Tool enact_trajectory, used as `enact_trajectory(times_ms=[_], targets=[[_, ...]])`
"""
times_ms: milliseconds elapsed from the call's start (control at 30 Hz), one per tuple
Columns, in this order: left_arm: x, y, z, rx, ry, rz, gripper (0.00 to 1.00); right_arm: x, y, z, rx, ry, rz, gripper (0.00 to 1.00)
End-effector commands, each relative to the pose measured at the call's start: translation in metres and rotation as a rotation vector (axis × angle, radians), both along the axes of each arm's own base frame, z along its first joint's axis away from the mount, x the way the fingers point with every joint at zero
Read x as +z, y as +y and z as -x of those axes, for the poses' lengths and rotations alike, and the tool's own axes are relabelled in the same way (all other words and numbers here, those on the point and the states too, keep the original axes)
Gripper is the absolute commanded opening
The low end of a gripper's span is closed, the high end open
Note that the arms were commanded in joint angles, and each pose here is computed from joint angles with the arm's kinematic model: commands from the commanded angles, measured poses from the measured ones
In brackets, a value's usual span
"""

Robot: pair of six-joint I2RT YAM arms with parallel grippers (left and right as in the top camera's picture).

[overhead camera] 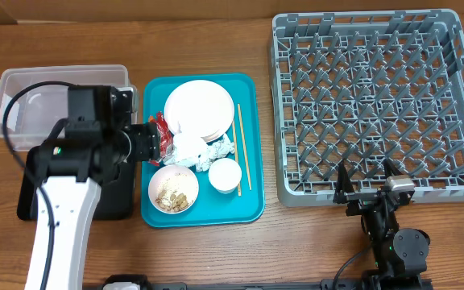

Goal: Sort waste into correct bins and load items into the dishwasher
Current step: 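Move the left gripper over the red snack wrapper on the teal tray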

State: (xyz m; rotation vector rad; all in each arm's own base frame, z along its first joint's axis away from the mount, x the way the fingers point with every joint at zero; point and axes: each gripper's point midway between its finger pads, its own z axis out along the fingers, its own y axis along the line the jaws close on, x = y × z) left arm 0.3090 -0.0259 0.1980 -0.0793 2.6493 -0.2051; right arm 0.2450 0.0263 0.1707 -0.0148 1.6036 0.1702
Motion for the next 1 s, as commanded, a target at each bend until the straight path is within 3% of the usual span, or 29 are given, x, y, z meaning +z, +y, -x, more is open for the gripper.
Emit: enact_trajectory(times_ms=[0,600,967], targets=[[-0.013,0.003,-0.009,0.02,0.052,-0.022,0.76,-0.001,-0.001,0.0,-0.005,-0.007,0.002,1.0],[-0.096,0.013,-0.044,0.057,0.226,-0.077,0.67,-0.001,-0.001,0.0,-0.005,-0.006,0.002,1.0],[-0.103,0.012,-0.045,0.096,0.248,-0.063,0.69,-0.001,-0.001,0.0,-0.005,-0.007,0.002,1.0]])
